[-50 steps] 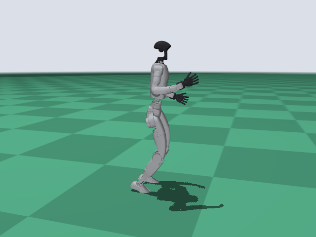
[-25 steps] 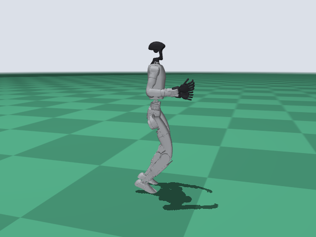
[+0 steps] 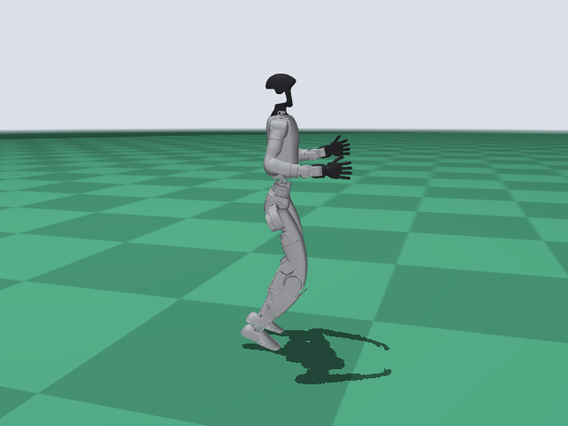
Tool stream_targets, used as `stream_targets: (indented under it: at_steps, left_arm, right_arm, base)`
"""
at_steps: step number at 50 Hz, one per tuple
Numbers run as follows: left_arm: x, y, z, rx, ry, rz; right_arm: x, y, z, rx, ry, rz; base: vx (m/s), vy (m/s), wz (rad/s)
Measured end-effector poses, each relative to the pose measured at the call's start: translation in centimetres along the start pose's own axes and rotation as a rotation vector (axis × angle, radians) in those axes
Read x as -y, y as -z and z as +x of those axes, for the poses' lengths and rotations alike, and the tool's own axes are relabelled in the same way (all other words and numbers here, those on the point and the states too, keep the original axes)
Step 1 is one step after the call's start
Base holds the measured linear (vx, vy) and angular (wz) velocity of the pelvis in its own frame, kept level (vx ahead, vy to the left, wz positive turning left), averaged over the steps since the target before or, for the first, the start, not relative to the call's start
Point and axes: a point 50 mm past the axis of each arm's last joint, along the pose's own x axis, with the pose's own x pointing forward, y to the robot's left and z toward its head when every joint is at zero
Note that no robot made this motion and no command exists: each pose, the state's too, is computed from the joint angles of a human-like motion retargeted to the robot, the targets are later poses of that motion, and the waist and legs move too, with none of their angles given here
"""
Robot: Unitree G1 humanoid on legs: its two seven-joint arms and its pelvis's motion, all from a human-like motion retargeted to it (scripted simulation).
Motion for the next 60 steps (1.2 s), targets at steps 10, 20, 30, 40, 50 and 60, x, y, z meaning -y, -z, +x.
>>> stream_targets:
  at_steps: [10,20,30,40,50,60]
  left_arm:
    - [0.9,4.8,-4.0,-0.185,-0.127,-0.167]
    - [-0.6,2.6,-3.9,-0.174,-0.078,0.002]
    - [-1.2,-2.2,0.3,0.06,-0.019,0.059]
    - [-1.9,3.7,-9.8,-0.277,-0.231,-0.158]
    - [-0.4,-14.6,3.6,0.632,0.012,0.41]
    - [-6.2,3.1,-8.4,-0.326,-0.314,0.089]
  right_arm:
    - [0.7,-1.7,-0.2,0.139,0.167,0.184]
    - [-0.3,-2.0,-0.3,0.128,0.14,0.172]
    - [0.8,-1.8,-0.5,0.101,-0.014,0.202]
    - [0.8,-16.7,4.3,0.752,0.031,-0.221]
    - [0.1,4.9,-5.5,-0.245,-0.029,0.134]
    - [3.2,-17.9,1.8,0.879,0.235,-0.02]
  base:
    - [0.01,-0.01,0.32]
    - [-0.04,0.02,0.66]
    - [0.01,-0.04,0.98]
    - [0.03,-0.09,-0.32]
    - [-0.07,0.02,1.23]
    - [0.0,-0.09,-0.93]
